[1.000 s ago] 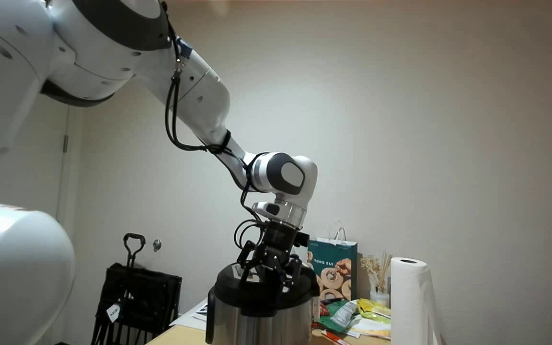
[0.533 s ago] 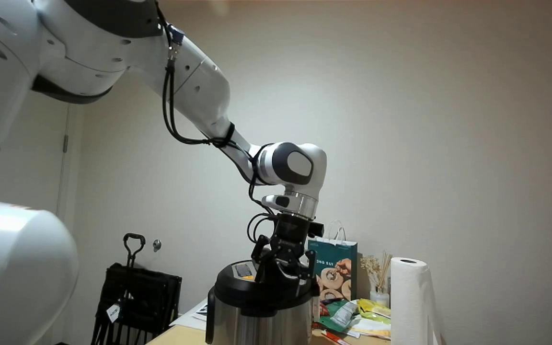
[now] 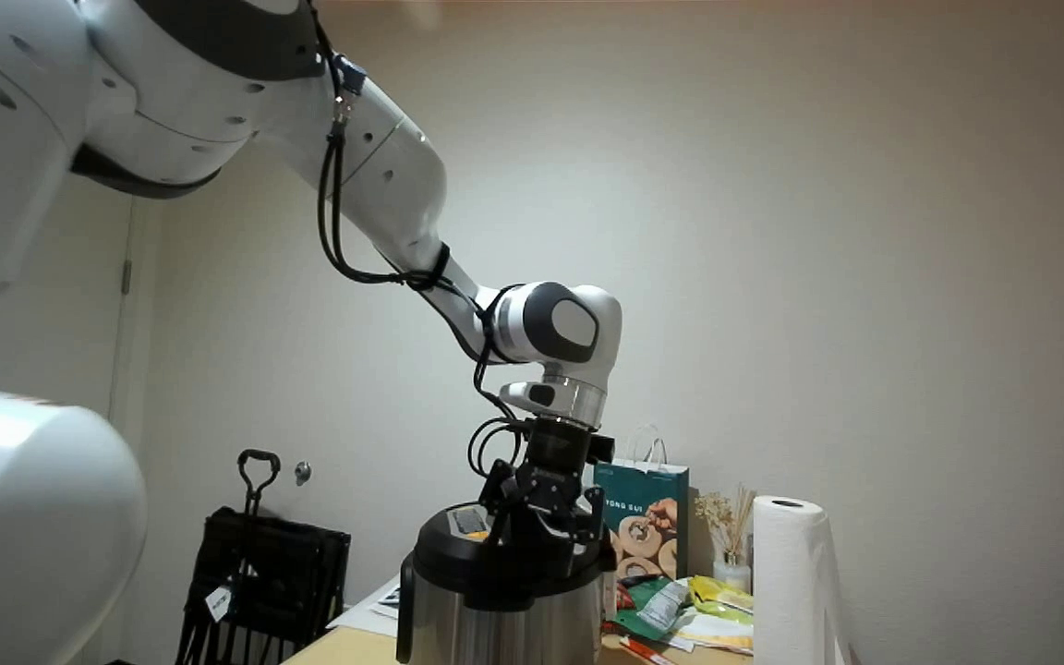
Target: Turn the lid of the cooker clockwise
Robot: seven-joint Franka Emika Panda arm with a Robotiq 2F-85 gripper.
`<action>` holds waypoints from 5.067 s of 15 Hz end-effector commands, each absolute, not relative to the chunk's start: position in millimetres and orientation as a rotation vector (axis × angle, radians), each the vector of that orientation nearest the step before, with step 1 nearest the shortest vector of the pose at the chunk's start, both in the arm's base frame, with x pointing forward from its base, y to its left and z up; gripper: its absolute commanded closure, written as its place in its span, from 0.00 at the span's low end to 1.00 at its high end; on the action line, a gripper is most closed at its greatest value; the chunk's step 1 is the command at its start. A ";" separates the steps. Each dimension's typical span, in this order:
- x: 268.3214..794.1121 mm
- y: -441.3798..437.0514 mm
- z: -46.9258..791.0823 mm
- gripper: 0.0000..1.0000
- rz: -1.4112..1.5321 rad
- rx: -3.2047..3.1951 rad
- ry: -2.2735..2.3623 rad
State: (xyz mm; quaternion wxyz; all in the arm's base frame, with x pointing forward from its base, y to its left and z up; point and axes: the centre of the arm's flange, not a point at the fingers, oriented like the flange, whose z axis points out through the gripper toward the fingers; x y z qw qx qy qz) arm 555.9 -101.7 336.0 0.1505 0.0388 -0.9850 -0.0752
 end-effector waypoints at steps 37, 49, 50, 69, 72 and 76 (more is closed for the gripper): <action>572.5 -52.4 330.6 0.00 -0.487 0.706 -2.530; 576.2 -8.3 344.0 0.00 -0.404 0.576 -2.435; 576.2 -8.5 344.0 0.00 -0.404 0.575 -2.436; 571.2 -46.1 412.6 0.00 -0.320 0.478 -2.620; 570.0 -46.7 413.5 0.00 -0.321 0.475 -2.622; 568.6 -45.4 410.3 0.00 -0.322 0.475 -2.614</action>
